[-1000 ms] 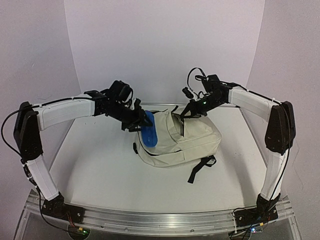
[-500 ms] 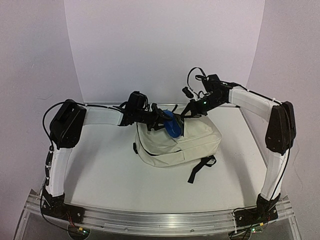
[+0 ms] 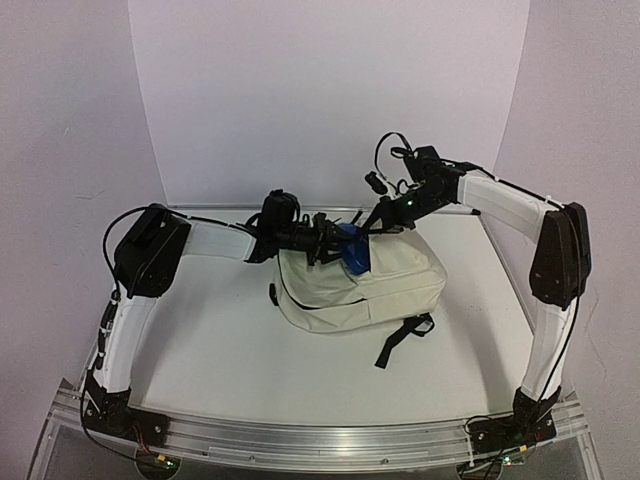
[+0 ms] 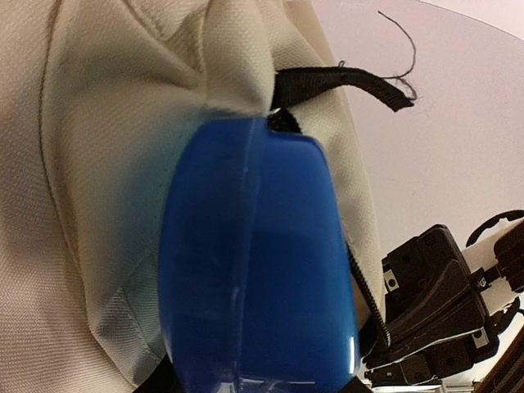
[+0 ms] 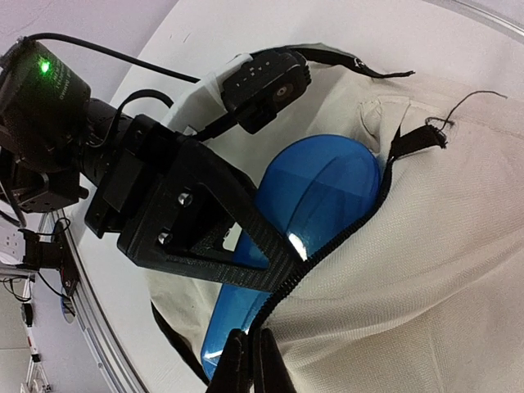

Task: Pack the student bag
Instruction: Place the personal item in the student bag.

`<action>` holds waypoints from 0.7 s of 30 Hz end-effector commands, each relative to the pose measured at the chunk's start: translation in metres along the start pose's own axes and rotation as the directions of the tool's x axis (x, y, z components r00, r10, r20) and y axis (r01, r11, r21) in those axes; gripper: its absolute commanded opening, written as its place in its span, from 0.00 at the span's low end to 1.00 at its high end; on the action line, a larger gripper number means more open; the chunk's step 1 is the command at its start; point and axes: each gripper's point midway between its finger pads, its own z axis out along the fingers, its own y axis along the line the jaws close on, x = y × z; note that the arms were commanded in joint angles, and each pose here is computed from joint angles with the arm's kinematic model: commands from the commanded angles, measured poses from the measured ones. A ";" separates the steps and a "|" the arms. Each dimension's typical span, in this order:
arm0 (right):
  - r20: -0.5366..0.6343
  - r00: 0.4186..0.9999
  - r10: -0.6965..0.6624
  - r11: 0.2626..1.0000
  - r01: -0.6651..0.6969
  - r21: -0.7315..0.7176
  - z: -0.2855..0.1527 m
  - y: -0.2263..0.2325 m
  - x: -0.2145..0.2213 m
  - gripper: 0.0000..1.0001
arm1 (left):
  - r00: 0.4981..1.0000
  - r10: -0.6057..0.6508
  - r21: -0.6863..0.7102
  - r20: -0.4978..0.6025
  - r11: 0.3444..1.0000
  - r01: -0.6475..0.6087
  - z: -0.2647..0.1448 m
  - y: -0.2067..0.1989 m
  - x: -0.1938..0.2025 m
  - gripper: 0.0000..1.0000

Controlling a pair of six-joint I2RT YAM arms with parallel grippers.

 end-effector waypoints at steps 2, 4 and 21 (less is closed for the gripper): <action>0.061 0.996 -0.071 0.997 0.072 -0.015 -0.009 0.018 -0.019 0.00 | 0.989 0.025 0.046 -0.147 0.999 -0.018 -0.010 -0.024 0.055 0.11; 0.057 0.996 -0.073 0.997 0.074 -0.017 -0.009 0.018 -0.017 0.00 | 0.986 0.020 0.043 -0.166 0.999 -0.013 -0.013 -0.022 0.063 0.11; 0.012 0.999 -0.044 0.995 0.045 -0.085 -0.001 0.036 0.002 0.00 | 0.983 0.121 0.096 -0.136 0.989 -0.109 0.047 -0.041 0.013 0.13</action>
